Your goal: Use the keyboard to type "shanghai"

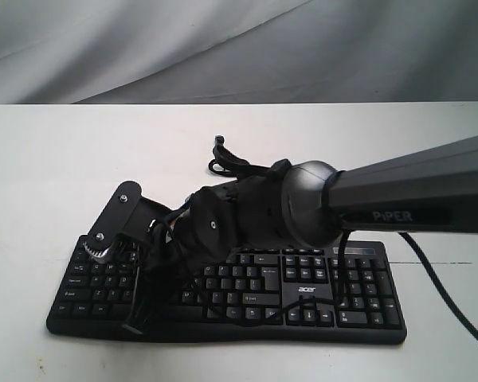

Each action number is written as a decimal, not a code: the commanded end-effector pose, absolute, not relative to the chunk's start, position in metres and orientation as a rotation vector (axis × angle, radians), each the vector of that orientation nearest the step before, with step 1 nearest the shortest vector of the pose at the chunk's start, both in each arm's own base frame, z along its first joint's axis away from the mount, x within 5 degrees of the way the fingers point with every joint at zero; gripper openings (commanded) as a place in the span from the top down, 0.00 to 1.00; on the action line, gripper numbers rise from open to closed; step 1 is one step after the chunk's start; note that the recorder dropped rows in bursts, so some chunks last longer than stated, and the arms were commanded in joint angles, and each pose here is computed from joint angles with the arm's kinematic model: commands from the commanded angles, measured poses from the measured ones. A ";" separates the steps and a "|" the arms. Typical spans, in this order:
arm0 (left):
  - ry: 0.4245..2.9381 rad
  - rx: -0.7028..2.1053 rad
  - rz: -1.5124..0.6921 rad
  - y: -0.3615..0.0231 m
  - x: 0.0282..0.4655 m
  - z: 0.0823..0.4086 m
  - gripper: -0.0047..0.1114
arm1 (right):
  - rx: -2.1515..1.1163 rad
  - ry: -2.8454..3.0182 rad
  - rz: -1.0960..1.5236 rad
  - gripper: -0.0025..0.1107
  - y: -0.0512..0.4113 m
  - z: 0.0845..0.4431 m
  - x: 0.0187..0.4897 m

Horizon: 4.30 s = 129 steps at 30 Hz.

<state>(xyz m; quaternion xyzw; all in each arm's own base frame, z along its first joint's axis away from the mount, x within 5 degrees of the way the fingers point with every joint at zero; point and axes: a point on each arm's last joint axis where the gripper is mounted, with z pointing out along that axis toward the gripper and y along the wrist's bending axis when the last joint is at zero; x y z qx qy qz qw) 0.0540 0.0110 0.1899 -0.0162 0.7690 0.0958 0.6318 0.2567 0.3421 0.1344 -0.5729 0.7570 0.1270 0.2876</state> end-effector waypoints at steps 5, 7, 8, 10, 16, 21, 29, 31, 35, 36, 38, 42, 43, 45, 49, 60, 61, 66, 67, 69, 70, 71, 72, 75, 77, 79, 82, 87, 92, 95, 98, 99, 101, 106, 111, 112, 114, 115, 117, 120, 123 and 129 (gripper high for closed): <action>1.750 -0.034 0.208 0.010 0.054 0.189 0.96 | -1.535 2.059 0.329 0.98 0.343 0.116 0.260; 1.750 -0.034 0.208 0.010 0.054 0.189 0.96 | -1.534 2.062 0.330 0.98 0.343 0.115 0.260; 1.750 -0.034 0.208 0.010 0.054 0.189 0.96 | -1.533 2.063 0.330 0.98 0.343 0.115 0.260; 1.750 -0.034 0.208 0.010 0.054 0.189 0.96 | -1.525 2.052 0.332 0.98 0.343 0.119 0.260; 1.750 -0.034 0.208 0.010 0.054 0.189 0.96 | -1.496 2.013 0.342 0.98 0.343 0.140 0.260; 1.750 -0.034 0.208 0.010 0.054 0.189 0.96 | -1.493 1.991 0.342 0.98 0.344 0.149 0.261; 1.750 -0.034 0.208 0.010 0.054 0.189 0.96 | -1.486 1.986 0.343 0.98 0.344 0.149 0.261; 1.750 -0.034 0.208 0.010 0.054 0.189 0.96 | -1.501 2.003 0.345 0.98 0.343 0.148 0.260; 1.750 -0.034 0.208 0.010 0.054 0.189 0.96 | -1.499 2.032 0.336 0.98 0.334 0.146 0.262; 1.750 -0.034 0.208 0.010 0.054 0.189 0.96 | -1.487 2.027 0.330 0.98 0.331 0.147 0.262; 1.750 -0.034 0.208 0.010 0.054 0.189 0.96 | -1.448 2.010 0.319 0.98 0.324 0.149 0.259; 1.750 -0.034 0.208 0.010 0.054 0.189 0.96 | -1.440 2.014 0.317 0.98 0.318 0.150 0.255; 1.750 -0.034 0.208 0.010 0.054 0.189 0.96 | -1.439 2.014 0.316 0.98 0.318 0.149 0.255; 1.750 -0.034 0.208 0.010 0.054 0.189 0.96 | -1.443 2.020 0.314 0.98 0.318 0.146 0.255; 1.750 -0.034 0.208 0.010 0.054 0.189 0.96 | -1.448 2.057 0.323 0.98 0.319 0.137 0.254; 1.750 -0.034 0.208 0.010 0.054 0.189 0.96 | -1.453 2.073 0.326 0.98 0.320 0.132 0.253; 1.750 -0.034 0.208 0.010 0.054 0.189 0.96 | -1.453 2.073 0.326 0.98 0.320 0.132 0.253; 1.750 -0.034 0.208 0.010 0.054 0.189 0.96 | -1.450 2.070 0.325 0.98 0.320 0.132 0.253; 1.750 -0.034 0.208 0.010 0.054 0.189 0.96 | -1.450 2.070 0.325 0.98 0.320 0.132 0.253; 1.750 -0.034 0.208 0.010 0.054 0.189 0.96 | -1.448 2.068 0.324 0.98 0.320 0.132 0.253; 1.750 -0.034 0.208 0.010 0.054 0.189 0.96 | -1.449 2.069 0.324 0.98 0.320 0.132 0.253; 1.750 -0.034 0.208 0.010 0.054 0.189 0.96 | -1.448 2.069 0.323 0.98 0.320 0.131 0.254; 1.750 -0.034 0.208 0.010 0.054 0.189 0.96 | -1.451 2.074 0.321 0.98 0.321 0.128 0.254; 1.750 -0.034 0.208 0.010 0.054 0.189 0.96 | -1.454 2.096 0.321 0.98 0.321 0.120 0.254; 1.750 -0.034 0.208 0.010 0.054 0.189 0.96 | -1.464 2.112 0.320 0.98 0.321 0.115 0.254; 1.750 -0.034 0.208 0.010 0.054 0.189 0.96 | -1.466 2.117 0.321 0.98 0.321 0.114 0.253; 1.750 -0.034 0.208 0.010 0.054 0.189 0.96 | -1.463 2.114 0.322 0.98 0.321 0.115 0.254; 1.750 -0.034 0.208 0.010 0.054 0.189 0.96 | -1.447 2.083 0.328 0.98 0.321 0.128 0.254; 1.750 -0.034 0.208 0.010 0.054 0.189 0.96 | -1.442 2.045 0.329 0.98 0.321 0.142 0.254; 1.750 -0.034 0.208 0.010 0.054 0.189 0.96 | -1.443 2.036 0.336 0.98 0.323 0.147 0.255; 1.750 -0.034 0.208 0.010 0.054 0.189 0.96 | -1.441 2.012 0.338 0.98 0.328 0.154 0.259; 1.750 -0.034 0.208 0.010 0.054 0.189 0.96 | -1.436 1.998 0.339 0.98 0.331 0.158 0.261; 1.750 -0.034 0.208 0.010 0.054 0.189 0.96 | -1.439 1.974 0.337 0.98 0.335 0.161 0.264; 1.750 -0.034 0.208 0.010 0.054 0.189 0.96 | -1.479 1.964 0.357 0.98 0.355 0.161 0.272; 1.750 -0.034 0.208 0.010 0.054 0.189 0.96 | -1.534 1.927 0.381 0.98 0.384 0.157 0.273; 1.750 -0.034 0.208 0.010 0.054 0.189 0.96 | -1.540 1.922 0.388 0.98 0.389 0.156 0.273; 1.750 -0.034 0.208 0.010 0.054 0.189 0.96 | -1.550 1.918 0.399 0.98 0.397 0.153 0.272; 1.750 -0.034 0.208 0.010 0.054 0.189 0.96 | -1.561 1.921 0.407 0.98 0.402 0.147 0.270; 1.750 -0.034 0.208 0.010 0.054 0.189 0.96 | -1.559 1.927 0.416 0.98 0.405 0.143 0.267; 1.750 -0.034 0.208 0.010 0.054 0.189 0.96 | -1.567 1.939 0.416 0.98 0.406 0.135 0.266; 1.750 -0.034 0.208 0.010 0.054 0.189 0.96 | -1.558 1.937 0.416 0.98 0.407 0.134 0.267; 1.750 -0.034 0.208 0.010 0.054 0.189 0.96 | -1.549 1.932 0.416 0.98 0.407 0.134 0.267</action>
